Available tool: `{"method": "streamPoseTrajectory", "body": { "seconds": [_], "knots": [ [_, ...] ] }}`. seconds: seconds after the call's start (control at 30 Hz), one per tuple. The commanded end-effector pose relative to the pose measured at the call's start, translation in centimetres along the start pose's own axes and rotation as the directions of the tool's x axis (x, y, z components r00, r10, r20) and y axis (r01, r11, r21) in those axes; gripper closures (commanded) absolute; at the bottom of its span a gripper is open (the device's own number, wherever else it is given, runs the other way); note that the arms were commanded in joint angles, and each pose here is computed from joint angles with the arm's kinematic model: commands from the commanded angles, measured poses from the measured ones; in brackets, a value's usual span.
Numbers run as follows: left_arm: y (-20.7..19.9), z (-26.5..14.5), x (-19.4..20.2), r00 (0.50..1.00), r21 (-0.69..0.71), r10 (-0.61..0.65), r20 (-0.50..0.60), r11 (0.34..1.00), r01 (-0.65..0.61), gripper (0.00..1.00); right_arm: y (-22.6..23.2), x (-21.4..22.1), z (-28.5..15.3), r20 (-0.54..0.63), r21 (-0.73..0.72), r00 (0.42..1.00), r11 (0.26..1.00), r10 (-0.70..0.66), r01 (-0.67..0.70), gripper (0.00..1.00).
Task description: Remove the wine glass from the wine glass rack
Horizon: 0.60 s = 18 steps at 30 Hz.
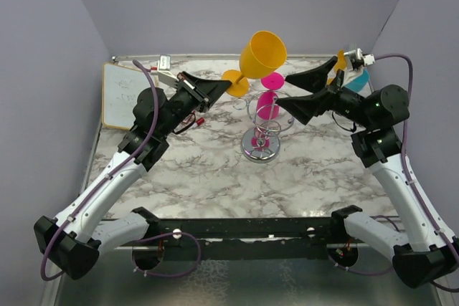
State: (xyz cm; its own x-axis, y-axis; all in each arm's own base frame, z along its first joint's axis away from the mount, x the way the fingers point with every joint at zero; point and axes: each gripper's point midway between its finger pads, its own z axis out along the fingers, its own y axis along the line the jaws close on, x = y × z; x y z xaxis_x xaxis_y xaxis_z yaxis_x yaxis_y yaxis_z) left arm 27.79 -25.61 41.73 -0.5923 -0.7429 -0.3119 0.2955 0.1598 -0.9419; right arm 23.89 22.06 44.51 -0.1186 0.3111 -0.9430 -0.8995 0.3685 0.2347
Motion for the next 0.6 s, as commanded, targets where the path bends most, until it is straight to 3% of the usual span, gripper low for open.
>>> {"method": "streamPoseTrajectory", "body": {
  "seconds": [0.0,0.2,0.57],
  "knots": [
    [0.2,-0.7,-0.2,0.999,-0.046,-0.035,0.006,0.998,0.035,1.0,1.8,-1.2,0.4,0.028,-0.082,0.995,0.992,0.096,-0.093,0.01],
    [0.3,-1.4,0.3,0.996,-0.06,-0.09,-0.01,0.994,0.089,1.0,2.1,-2.2,1.2,0.08,-0.145,0.996,0.989,0.036,-0.025,0.04],
    [0.5,-3.0,-0.7,0.995,-0.097,-0.08,0.054,0.992,0.085,1.0,2.7,-3.0,6.6,0.115,-0.081,0.989,0.991,-0.098,0.108,0.04]
  ]
}}
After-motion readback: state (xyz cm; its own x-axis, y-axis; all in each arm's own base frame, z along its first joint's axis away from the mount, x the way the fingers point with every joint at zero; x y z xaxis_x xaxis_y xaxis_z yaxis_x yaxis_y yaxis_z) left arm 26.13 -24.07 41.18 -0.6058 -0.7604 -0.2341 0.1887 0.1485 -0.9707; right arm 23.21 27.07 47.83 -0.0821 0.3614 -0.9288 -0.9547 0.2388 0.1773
